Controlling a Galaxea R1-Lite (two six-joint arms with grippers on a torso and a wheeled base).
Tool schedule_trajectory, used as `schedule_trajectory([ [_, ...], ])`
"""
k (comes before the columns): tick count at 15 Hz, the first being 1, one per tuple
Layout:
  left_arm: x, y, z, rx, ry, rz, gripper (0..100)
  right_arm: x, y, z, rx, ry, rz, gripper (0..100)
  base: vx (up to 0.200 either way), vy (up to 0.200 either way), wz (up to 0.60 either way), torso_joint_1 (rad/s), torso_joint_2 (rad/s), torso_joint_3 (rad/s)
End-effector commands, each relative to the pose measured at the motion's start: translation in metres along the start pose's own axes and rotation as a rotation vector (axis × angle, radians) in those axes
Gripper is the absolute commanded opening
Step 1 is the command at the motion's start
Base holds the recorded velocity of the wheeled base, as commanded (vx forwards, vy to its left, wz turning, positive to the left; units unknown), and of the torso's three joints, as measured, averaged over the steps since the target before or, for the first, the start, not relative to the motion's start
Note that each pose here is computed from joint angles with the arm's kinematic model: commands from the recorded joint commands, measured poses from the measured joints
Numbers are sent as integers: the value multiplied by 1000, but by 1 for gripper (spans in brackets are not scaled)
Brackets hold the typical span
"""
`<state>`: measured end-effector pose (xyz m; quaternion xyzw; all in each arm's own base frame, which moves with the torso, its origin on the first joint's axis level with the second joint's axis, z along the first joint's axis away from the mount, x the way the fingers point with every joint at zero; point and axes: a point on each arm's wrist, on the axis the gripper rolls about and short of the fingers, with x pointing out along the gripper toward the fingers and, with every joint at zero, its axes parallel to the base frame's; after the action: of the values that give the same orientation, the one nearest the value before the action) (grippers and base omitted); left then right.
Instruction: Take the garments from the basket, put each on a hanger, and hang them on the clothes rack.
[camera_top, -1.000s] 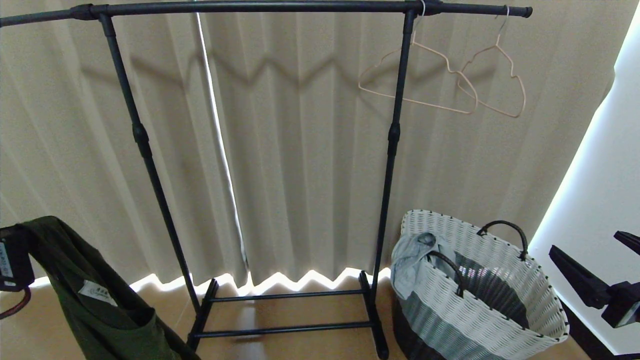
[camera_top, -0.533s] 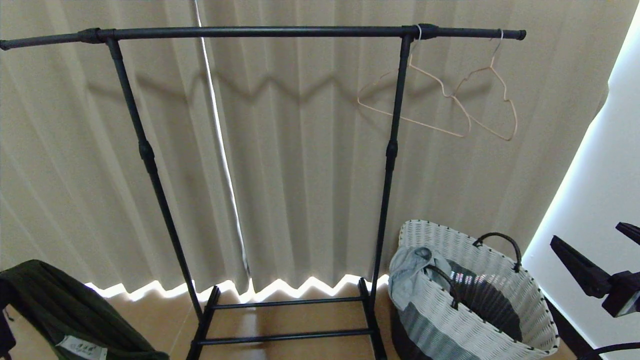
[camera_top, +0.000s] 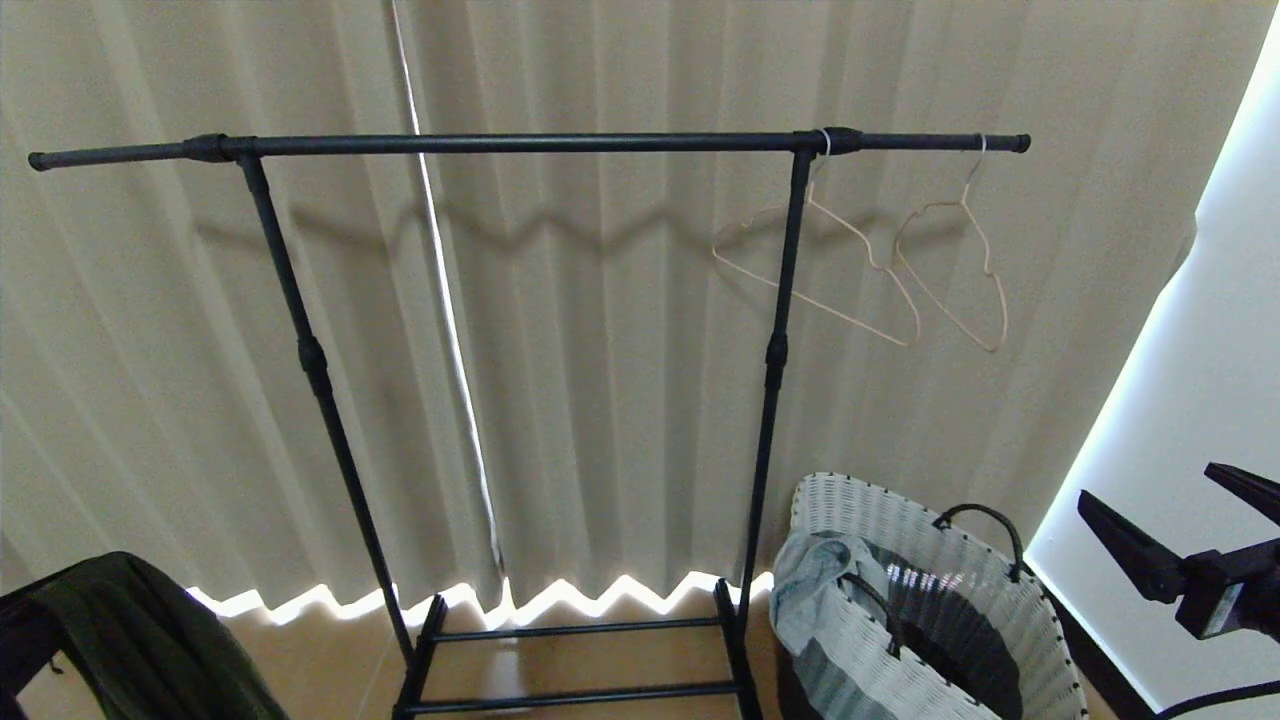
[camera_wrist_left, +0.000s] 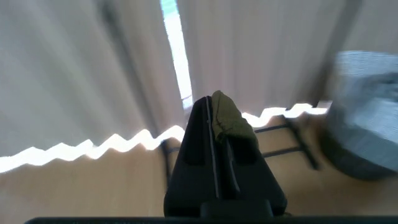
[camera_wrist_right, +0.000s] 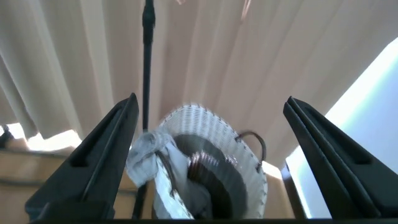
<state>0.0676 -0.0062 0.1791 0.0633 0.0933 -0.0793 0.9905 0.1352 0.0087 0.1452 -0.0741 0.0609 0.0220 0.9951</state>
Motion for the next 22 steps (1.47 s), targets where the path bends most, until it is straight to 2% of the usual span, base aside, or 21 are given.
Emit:
schedule_trajectory([
  [1, 2, -4, -8, 9, 9, -53, 0, 4, 0, -8, -29, 47, 1, 100, 0, 0, 0, 198, -471, -276],
  [4, 1, -4, -8, 14, 0, -57, 0, 5, -5, -7, -25, 46, -36, 100, 0, 0, 0, 212, -481, -279],
  [12, -5, -5, -8, 15, -30, -56, 0, 4, -6, -7, -22, 43, -38, 100, 0, 0, 0, 225, -492, -268],
  [18, -6, -5, -9, 23, -35, -55, 0, 3, -6, -7, -22, 37, -40, 100, 0, 0, 0, 28, -63, -33],
  [22, -7, -5, -9, 26, -35, -58, 0, 0, -8, -5, -20, 24, -58, 100, 0, -200, 0, 4, -1, 1],
])
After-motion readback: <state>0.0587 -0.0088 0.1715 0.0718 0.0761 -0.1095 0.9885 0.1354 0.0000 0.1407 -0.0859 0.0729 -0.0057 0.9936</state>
